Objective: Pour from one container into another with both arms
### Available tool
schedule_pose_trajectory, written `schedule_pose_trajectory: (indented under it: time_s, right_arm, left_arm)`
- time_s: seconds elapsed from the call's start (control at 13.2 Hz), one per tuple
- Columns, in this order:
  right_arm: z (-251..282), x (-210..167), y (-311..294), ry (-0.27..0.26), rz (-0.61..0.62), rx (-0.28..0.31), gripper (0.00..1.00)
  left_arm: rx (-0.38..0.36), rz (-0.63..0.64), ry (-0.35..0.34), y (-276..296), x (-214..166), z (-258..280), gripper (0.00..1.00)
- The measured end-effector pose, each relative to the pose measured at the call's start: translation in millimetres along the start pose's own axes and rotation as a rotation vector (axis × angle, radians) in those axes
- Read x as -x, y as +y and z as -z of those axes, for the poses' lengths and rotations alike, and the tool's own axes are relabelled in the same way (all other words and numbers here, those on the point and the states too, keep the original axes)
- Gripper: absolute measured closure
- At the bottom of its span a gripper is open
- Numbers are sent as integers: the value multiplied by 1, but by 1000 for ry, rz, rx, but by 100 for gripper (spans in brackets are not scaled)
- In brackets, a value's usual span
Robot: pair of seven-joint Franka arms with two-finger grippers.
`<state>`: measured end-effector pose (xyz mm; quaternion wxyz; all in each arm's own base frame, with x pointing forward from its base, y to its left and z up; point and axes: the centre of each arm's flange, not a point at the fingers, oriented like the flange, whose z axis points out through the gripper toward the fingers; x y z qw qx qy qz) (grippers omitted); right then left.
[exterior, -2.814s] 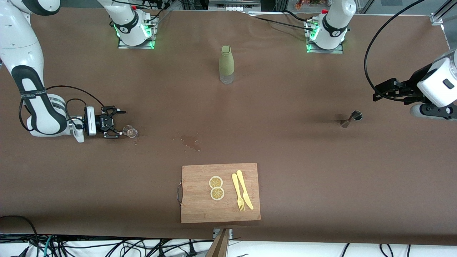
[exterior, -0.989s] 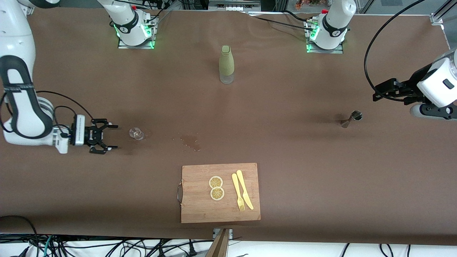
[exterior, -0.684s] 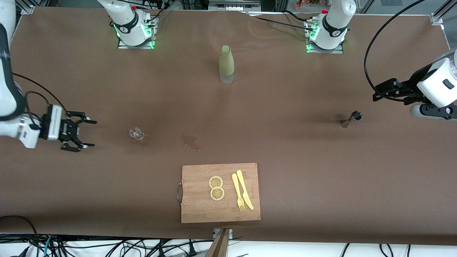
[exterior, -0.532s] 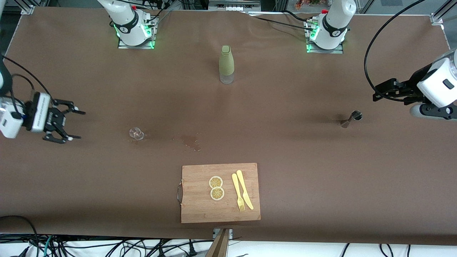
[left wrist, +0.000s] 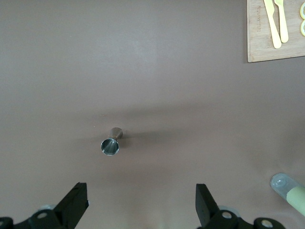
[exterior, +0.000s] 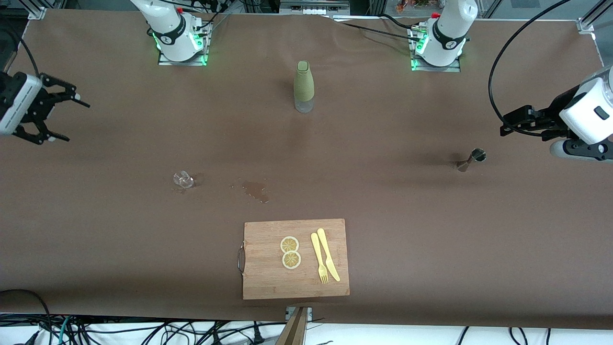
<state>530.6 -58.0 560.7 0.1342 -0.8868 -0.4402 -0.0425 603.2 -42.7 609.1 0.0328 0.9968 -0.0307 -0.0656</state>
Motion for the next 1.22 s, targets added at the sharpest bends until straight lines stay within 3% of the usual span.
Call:
schedule_pose_trajectory:
  time_s: [0.38,0.53,0.84,1.22]
  right_arm:
    - [29,-28,-50,-117,-402,76,0]
    - [32,-41,-61,-142,-504,112,0]
    - [36,-59,-76,-163,-607,173,0]
    - [42,-61,-79,-157,-661,184,0]
  left_arm:
    - [0,1,0,-1,0,0,0]
    - [0,1,0,-1,0,0,0]
    - [0,2,0,-1,0,0,0]
    - [0,2,0,-1,0,0,0]
